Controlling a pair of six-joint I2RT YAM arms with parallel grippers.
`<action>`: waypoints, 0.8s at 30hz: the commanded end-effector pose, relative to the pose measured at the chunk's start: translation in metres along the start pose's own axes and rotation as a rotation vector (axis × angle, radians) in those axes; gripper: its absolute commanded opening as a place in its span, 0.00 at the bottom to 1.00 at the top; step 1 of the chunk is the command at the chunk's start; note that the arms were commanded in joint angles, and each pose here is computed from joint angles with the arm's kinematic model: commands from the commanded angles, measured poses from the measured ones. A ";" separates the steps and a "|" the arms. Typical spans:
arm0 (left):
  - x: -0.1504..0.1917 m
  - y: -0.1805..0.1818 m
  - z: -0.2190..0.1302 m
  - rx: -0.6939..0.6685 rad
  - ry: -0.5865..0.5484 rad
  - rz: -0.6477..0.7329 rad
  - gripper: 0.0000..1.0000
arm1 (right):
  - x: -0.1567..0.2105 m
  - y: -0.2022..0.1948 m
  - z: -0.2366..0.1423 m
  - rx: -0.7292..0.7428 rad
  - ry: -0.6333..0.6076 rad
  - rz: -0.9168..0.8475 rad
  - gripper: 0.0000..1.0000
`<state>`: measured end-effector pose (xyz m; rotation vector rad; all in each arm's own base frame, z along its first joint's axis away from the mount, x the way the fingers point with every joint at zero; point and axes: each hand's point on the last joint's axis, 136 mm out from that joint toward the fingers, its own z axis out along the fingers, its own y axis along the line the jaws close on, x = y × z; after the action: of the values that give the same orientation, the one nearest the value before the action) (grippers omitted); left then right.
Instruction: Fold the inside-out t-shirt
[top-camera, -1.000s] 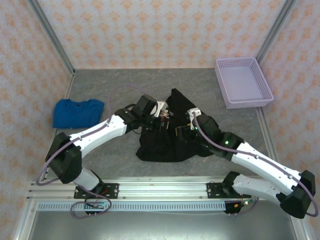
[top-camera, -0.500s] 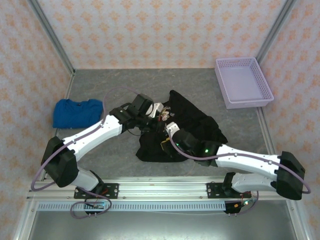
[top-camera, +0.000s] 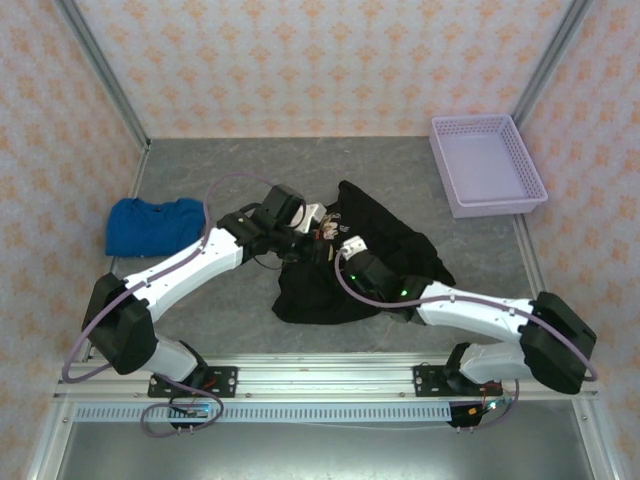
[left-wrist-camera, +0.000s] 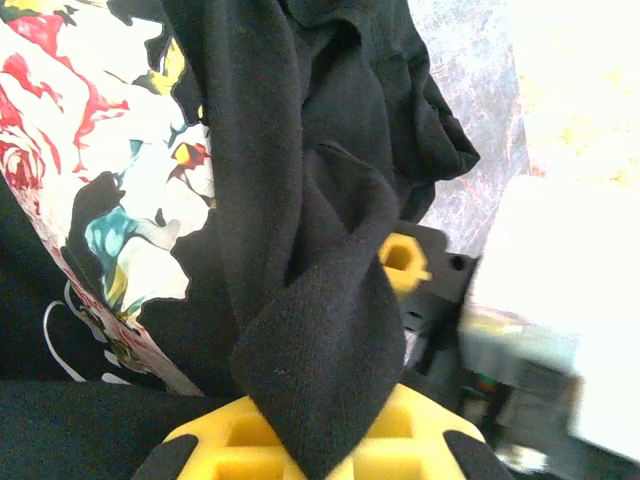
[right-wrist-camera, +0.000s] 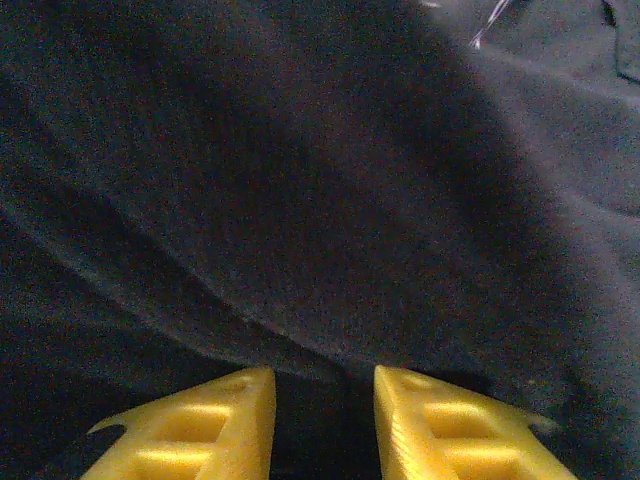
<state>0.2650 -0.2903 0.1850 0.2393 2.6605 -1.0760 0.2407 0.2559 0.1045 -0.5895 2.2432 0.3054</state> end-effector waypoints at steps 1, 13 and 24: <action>-0.008 -0.014 -0.008 0.041 -0.010 0.015 0.00 | -0.016 0.006 0.009 -0.009 -0.036 -0.008 0.31; -0.035 0.033 -0.016 -0.229 -0.135 0.092 0.00 | -0.056 0.031 -0.053 -0.297 -0.106 0.144 0.00; -0.069 0.069 -0.030 -0.466 -0.296 0.121 0.16 | -0.107 0.025 -0.094 -0.587 -0.220 0.444 0.00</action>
<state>0.3210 -0.2454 0.1685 0.1905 2.5737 -0.5621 0.2356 0.2662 0.2141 -0.3674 2.1293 0.9984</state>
